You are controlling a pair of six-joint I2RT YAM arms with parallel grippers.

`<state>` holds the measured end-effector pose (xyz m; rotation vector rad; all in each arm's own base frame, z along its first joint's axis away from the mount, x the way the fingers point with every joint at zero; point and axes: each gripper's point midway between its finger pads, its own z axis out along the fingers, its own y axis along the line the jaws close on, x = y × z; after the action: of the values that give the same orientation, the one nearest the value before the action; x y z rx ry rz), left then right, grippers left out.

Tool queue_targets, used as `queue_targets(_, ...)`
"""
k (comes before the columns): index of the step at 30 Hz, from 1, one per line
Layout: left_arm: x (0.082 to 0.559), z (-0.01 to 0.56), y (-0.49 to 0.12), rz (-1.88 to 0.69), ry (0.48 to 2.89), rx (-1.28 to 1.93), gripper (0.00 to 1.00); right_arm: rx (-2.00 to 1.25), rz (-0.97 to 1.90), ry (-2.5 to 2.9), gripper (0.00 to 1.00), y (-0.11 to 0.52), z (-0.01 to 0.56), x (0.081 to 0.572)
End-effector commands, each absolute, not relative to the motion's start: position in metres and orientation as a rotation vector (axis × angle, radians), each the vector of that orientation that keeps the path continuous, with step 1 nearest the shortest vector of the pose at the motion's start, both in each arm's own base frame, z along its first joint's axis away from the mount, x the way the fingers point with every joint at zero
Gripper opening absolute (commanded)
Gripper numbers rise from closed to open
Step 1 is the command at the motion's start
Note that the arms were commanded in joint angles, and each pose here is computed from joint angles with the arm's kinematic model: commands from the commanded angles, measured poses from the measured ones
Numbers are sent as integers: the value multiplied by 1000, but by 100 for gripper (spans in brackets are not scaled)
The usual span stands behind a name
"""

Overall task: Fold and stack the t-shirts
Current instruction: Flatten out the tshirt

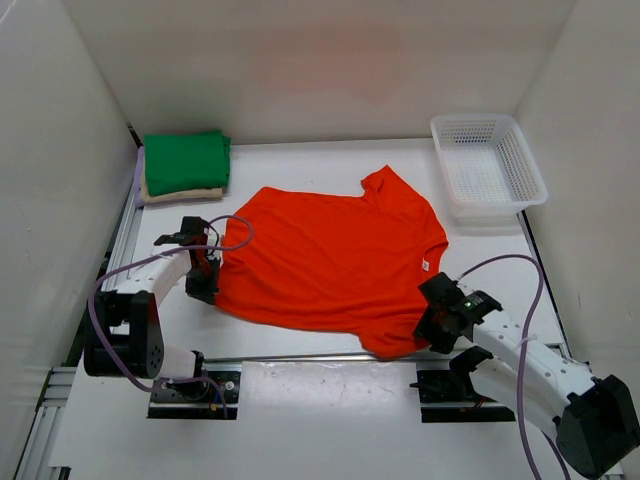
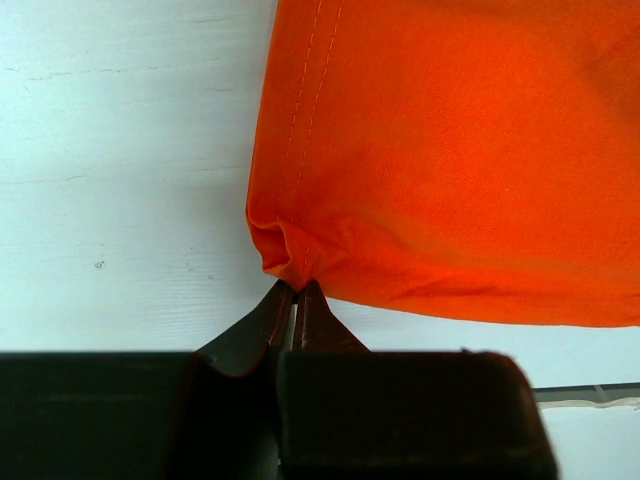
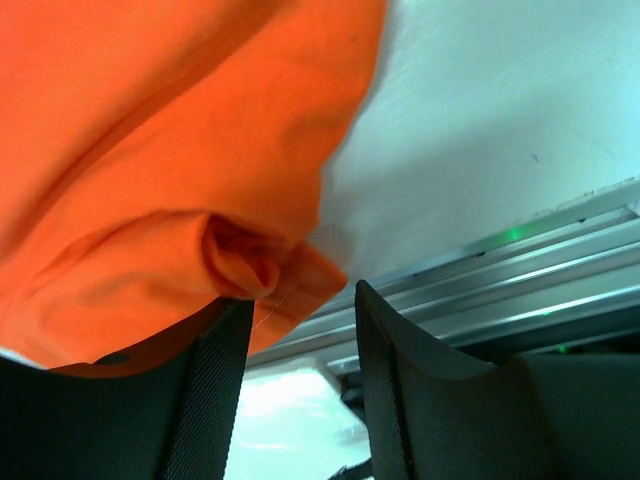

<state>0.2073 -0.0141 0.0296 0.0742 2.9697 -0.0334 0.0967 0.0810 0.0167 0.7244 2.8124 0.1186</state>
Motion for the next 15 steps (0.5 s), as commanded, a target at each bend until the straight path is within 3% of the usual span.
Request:
queue_targets(1,214,36,-16,-46,2935,83,10,692,75,2812,50,80,7,104)
queue_targets(7,216,40,-16,-47,2916,83,10,663,49,2835,52,79,-10,104)
queue_targets(10,214,40,-14,-29,2915,81,10,662,69,2820,20,80,-8,106)
queue_targets(11,215,42,-14,-29,2901,80,10,661,73,2818,5,79,-7,105)
queue_targets(12,216,46,-12,-10,2884,77,10,660,96,2801,0,80,-4,106)
queue_targets(15,220,57,-5,41,2842,68,10,690,149,2720,0,81,20,115)
